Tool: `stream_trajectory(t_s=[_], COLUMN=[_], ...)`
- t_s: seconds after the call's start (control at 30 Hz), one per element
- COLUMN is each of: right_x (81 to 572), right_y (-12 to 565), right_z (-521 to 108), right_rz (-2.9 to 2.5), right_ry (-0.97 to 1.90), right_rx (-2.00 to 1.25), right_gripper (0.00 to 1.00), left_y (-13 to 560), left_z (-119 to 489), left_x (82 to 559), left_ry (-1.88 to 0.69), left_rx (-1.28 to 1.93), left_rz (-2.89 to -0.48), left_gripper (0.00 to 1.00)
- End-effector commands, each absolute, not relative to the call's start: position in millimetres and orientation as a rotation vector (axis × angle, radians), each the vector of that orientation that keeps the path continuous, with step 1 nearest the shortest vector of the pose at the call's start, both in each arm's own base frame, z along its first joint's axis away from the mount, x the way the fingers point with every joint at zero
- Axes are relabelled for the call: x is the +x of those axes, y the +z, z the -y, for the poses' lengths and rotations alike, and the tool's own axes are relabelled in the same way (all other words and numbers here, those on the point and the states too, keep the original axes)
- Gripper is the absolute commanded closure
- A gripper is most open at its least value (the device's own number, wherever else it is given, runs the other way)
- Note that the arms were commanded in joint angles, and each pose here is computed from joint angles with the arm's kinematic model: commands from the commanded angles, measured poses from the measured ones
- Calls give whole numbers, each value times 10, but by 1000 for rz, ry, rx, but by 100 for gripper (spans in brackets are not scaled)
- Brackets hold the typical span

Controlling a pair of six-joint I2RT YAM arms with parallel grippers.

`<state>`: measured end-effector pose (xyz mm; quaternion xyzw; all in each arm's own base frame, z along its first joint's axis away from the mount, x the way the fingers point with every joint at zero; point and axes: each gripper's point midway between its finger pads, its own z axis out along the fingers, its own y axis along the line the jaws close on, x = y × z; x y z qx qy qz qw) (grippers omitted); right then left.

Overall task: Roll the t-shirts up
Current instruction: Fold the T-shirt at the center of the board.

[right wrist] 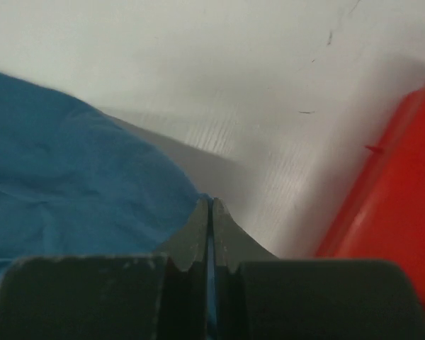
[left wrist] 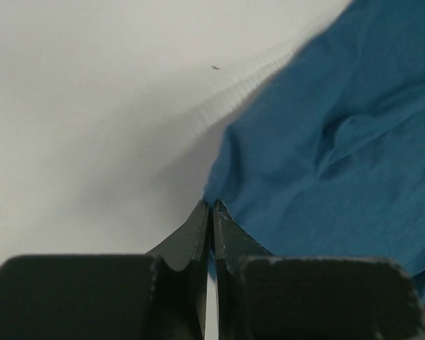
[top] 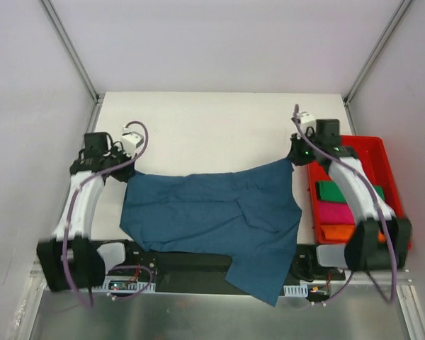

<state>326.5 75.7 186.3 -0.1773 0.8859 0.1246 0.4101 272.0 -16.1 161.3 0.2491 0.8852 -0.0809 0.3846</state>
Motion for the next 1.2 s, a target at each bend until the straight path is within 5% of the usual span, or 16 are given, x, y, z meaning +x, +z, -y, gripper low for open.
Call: stream_trajectory(t_s=[0.0,0.03,0.3,0.37,0.5,0.67,0.77,0.87,1.17], right_x=[4116,4171,5653,5786,6202,6289,6345,6302,5819], right_y=[1346,803,703,384,621,772,797,920,1810], right_z=[-869,-873,-864,-797,-729,-576,-537,-523,-609], right_rz=[-2236,-2397,-2367,-2450,-2405,-2272,-2291,-2307,-2249], right_ry=[319,352,218,163,36,-156,-190,-125,-34], right_rx=[-501,-518,-502,-484,-442,-460,-440,-342,-298], right_gripper=[99,99,99,99,99,99,58,49,43], left_y=[1029,922,580,486,364,444,633,940,1952], left_z=[111,49,-346,-458,-740,-779,-731,-637,-472], left_x=[3399,3509,4543,4822,5250,5692,5852,5869,5290], left_ry=[-281,-271,-138,-87,69,159,199,233,186], left_rx=[694,674,632,602,500,460,443,435,306], left_rz=[-2307,-2355,-2452,-2465,-2496,-2436,-2389,-2339,-2244], left_gripper=[100,100,100,100,99,86,66,57,41])
